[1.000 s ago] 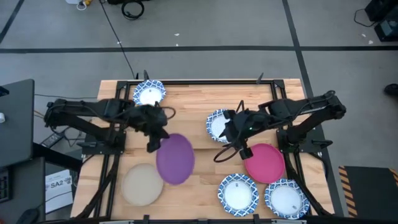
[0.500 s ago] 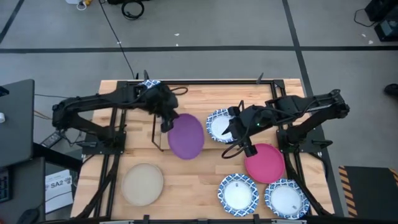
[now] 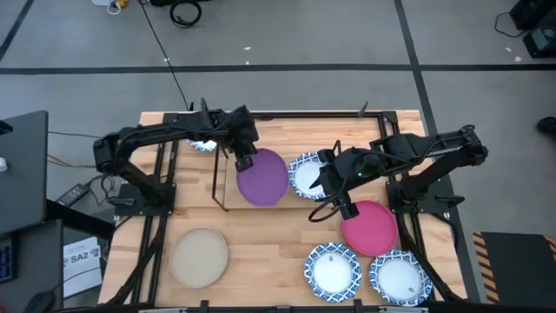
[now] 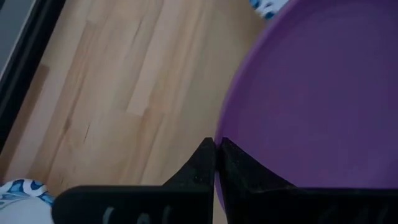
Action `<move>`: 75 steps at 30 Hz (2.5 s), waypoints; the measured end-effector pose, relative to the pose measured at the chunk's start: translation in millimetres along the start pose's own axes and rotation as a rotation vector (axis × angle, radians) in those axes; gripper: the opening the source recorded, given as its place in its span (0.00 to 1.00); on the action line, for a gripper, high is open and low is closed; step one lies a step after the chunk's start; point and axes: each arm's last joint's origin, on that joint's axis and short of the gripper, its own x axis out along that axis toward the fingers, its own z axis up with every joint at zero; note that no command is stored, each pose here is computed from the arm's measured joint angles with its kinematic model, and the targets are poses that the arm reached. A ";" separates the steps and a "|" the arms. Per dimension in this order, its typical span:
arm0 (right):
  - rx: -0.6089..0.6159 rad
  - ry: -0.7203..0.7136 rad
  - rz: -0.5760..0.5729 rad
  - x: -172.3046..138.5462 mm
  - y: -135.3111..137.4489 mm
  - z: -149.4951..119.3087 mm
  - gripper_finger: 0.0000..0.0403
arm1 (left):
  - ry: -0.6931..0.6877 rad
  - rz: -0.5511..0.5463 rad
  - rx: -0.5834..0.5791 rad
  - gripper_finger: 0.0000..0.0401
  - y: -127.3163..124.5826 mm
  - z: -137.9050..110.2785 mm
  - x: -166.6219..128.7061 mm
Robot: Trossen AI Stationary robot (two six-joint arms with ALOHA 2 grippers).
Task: Place and stack plates onto a shelf
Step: Put the purple plate on the shelf
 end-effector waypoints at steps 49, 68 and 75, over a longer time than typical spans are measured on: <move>0.001 -0.004 0.002 0.1 0.0 0.4 0.44 | 0.168 0.068 -0.035 0.07 12.6 -9.0 28.6; 0.001 -0.003 0.002 0.3 0.0 0.4 0.44 | 0.155 0.079 -0.033 0.19 12.9 -7.7 28.6; 0.001 -0.003 0.002 0.3 0.0 0.4 0.44 | 0.125 0.082 -0.032 0.26 13.0 -4.8 29.0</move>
